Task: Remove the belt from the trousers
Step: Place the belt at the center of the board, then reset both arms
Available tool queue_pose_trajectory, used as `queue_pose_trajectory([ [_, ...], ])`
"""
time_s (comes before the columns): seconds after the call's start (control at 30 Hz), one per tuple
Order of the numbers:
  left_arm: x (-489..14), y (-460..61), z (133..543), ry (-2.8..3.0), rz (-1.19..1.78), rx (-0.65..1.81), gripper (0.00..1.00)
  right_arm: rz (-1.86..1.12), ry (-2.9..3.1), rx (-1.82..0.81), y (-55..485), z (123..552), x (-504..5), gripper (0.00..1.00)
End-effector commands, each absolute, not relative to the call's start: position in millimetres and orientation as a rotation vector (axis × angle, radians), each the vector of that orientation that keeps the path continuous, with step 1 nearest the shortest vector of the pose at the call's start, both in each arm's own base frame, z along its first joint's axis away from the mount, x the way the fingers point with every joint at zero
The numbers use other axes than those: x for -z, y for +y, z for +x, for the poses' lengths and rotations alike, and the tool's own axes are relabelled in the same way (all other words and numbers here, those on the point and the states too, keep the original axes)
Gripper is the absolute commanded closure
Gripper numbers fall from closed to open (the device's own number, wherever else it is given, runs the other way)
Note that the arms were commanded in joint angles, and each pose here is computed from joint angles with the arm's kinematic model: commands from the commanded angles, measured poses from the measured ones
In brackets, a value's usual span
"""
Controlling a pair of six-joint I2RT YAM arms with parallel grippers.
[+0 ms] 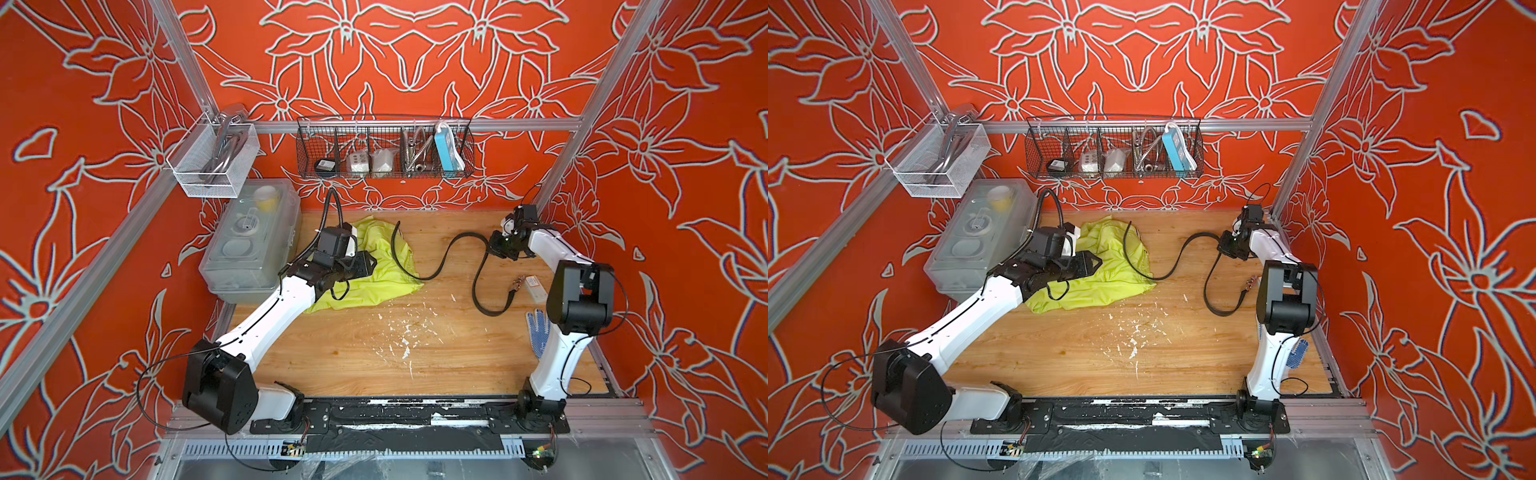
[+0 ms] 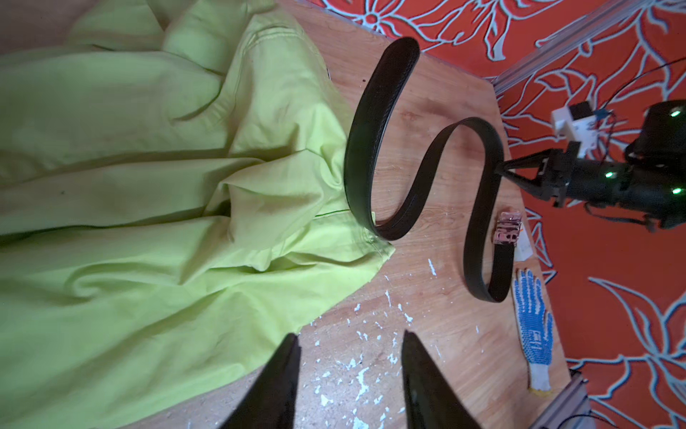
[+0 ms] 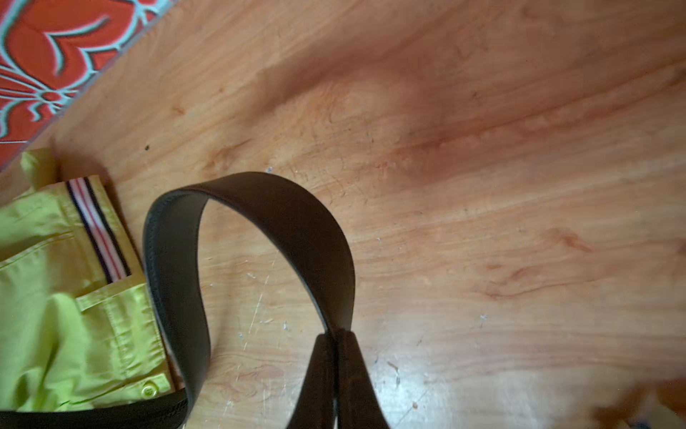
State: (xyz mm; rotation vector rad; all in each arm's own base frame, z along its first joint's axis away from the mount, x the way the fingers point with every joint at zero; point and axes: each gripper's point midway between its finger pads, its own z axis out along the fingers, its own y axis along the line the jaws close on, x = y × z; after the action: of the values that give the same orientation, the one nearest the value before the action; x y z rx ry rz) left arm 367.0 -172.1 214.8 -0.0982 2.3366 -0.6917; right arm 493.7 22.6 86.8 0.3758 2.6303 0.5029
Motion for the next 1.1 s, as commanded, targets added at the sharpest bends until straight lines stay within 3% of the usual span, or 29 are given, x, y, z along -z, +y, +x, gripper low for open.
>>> queue_pose_trajectory([
  [0.0, -216.8, -170.3, 378.2, 2.291, -0.056, 0.674, 0.50, 0.311, 2.670, -0.477, 27.0, 494.7, -68.1, 1.00],
  [0.1, -208.2, -165.9, 387.2, 2.312, -0.066, 0.616, 0.47, 0.260, 2.701, -0.469, 31.4, 489.5, -56.1, 1.00],
  [0.2, -208.0, -164.9, 392.6, 2.328, -0.054, 0.594, 0.44, 0.222, 2.747, -0.465, 34.8, 482.8, -44.2, 0.80],
  [0.3, -212.1, -165.7, 394.7, 2.332, -0.038, 0.594, 0.43, 0.194, 2.752, -0.446, 36.5, 478.2, -44.5, 0.47],
  [0.47, -215.8, -163.4, 393.6, 2.325, -0.029, 0.601, 0.43, 0.164, 2.705, -0.414, 40.9, 472.2, -75.1, 0.29],
  [0.6, -225.4, -163.4, 389.9, 2.272, -0.016, 0.630, 0.42, 0.137, 2.573, -0.394, 52.4, 468.6, -134.3, 0.15],
  [0.73, -235.5, -157.0, 388.2, 2.223, 0.020, 0.608, 0.41, 0.101, 2.471, -0.396, 57.8, 458.6, -196.5, 0.05],
  [0.83, -243.4, -141.9, 388.3, 2.195, 0.047, 0.491, 0.40, 0.050, 2.388, -0.382, 57.1, 440.5, -232.7, 0.03],
  [1.07, -245.5, -102.6, 363.8, 2.127, 0.130, 0.216, 0.38, -0.141, 2.286, -0.298, 53.3, 362.4, -229.3, 0.00],
])
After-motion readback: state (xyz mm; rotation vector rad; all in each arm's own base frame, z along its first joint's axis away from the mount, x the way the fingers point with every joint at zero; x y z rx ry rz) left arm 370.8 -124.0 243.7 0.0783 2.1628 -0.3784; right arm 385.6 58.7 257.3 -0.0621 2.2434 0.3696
